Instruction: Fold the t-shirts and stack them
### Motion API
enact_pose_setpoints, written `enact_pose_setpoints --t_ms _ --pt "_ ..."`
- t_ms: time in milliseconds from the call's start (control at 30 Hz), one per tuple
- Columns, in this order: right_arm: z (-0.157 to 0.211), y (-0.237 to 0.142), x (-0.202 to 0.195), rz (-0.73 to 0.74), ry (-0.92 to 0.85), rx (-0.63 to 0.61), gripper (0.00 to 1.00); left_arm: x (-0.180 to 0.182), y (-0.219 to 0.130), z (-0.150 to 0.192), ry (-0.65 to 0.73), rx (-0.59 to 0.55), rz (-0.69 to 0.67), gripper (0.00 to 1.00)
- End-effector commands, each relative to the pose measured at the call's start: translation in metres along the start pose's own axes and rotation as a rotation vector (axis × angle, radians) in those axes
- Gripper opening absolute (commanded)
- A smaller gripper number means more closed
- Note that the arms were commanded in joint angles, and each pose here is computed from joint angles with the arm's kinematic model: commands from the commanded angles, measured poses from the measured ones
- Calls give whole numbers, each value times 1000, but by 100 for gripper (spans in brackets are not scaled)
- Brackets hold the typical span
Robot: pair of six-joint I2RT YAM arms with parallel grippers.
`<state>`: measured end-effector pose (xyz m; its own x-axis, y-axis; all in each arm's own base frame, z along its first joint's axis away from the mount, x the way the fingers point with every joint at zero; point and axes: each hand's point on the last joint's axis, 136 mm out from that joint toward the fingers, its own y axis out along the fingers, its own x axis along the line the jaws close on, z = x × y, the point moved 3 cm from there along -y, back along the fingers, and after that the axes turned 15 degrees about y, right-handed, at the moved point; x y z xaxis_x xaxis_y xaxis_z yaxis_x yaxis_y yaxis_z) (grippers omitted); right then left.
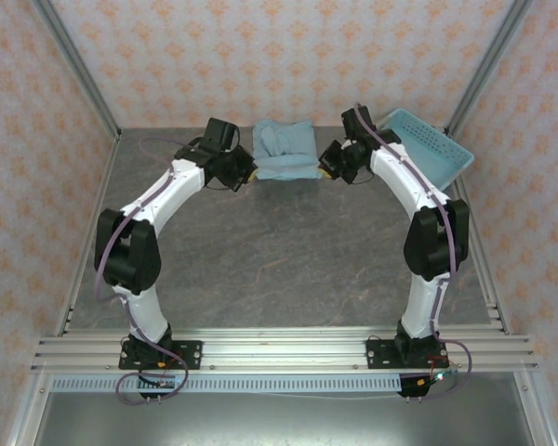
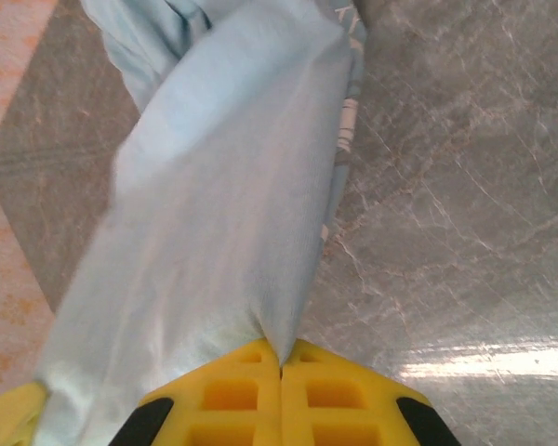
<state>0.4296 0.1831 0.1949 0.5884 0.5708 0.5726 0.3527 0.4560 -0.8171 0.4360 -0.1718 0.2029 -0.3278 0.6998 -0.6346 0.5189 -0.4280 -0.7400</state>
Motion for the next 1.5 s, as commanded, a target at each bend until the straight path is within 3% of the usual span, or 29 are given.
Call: enact_pose_setpoints --t_ms 0,300,600,767,1133,1267,1467 --pt "31 7 -40 111 17 79 0 41 6 44 7 107 -109 0" --pt "96 28 -134 246 27 189 0 132 9 154 43 305 -276 0" --pt "156 11 -194 380 -105 312 0 175 -28 208 110 397 -336 0" --pt "179 -23 -183 328 -177 326 0 162 -62 212 146 368 -277 0" --pt "208 -102 -153 188 -119 395 0 119 -136 219 125 307 15 0" --pt "212 -128 -129 119 -102 400 0 85 -159 201 124 204 138 0" --pt "205 -132 -94 105 -77 376 0 54 -161 172 104 108 136 0"
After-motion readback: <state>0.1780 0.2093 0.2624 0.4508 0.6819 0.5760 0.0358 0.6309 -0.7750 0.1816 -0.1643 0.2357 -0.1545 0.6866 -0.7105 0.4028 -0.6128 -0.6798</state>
